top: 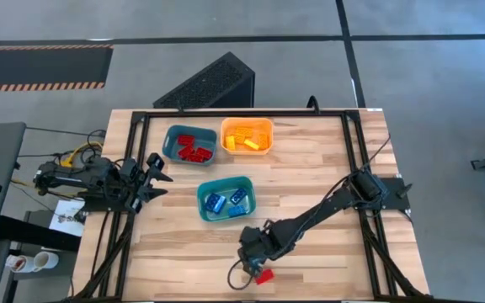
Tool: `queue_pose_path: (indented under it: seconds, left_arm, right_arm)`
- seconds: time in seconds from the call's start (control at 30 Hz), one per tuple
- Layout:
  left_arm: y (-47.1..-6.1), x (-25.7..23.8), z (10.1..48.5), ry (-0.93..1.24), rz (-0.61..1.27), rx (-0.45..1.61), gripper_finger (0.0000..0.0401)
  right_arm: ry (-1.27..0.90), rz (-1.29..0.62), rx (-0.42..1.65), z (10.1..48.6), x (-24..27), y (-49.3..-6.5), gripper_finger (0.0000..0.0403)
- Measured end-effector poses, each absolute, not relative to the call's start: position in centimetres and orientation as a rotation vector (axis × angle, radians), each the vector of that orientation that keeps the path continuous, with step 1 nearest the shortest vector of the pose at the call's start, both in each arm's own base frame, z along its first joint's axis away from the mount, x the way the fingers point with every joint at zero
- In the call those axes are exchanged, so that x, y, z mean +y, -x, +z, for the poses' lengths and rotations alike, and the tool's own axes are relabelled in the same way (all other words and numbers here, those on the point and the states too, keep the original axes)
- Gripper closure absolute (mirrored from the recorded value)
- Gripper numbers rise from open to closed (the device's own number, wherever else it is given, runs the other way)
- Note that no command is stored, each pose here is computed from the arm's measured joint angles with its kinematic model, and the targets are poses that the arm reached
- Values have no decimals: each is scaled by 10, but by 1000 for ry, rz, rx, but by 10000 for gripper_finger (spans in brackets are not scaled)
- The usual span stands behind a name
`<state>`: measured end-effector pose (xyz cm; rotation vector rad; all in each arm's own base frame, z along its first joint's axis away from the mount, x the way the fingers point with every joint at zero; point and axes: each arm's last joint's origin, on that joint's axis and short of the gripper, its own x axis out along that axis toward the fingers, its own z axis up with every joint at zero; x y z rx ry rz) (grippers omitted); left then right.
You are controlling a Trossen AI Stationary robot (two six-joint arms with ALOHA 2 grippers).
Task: Sort & place blocks by color
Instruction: Put the red game piece into the blue bin
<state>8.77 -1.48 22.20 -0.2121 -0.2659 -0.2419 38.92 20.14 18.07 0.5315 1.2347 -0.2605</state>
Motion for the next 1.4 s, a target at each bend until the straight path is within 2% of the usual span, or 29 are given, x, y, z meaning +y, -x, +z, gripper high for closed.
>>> queue_pose_path:
  seconds: [0.2, 0.5, 0.6, 0.73, 0.87, 1.0, 1.13, 1.4]
  left_arm:
    - [-88, -15, 221, 203, -236, -255, 238]
    - [-88, -15, 220, 197, -231, -249, 238]
    - [-88, -15, 220, 204, -232, -248, 238]
    - [-88, -15, 220, 205, -232, -247, 238]
    - [-88, -14, 220, 204, -222, -246, 238]
    - [-88, -14, 220, 203, -220, -245, 238]
    - [-88, -14, 220, 203, -220, -245, 238]
    - [-88, -14, 220, 197, -220, -244, 238]
  right_arm:
    - [-523, -84, 1302, 182, 222, -381, 302]
    - [-506, -69, 1380, 180, 249, -358, 292]
    - [-524, -36, 1401, 181, 253, -356, 263]
    - [-519, -2, 1385, 181, 256, -357, 197]
    - [-449, 38, 1341, 182, 256, -359, 131]
    - [-332, 67, 1268, 183, 256, -362, 97]
    - [-238, 71, 1244, 182, 256, -360, 96]
    - [-164, 74, 1174, 192, 266, -359, 122]
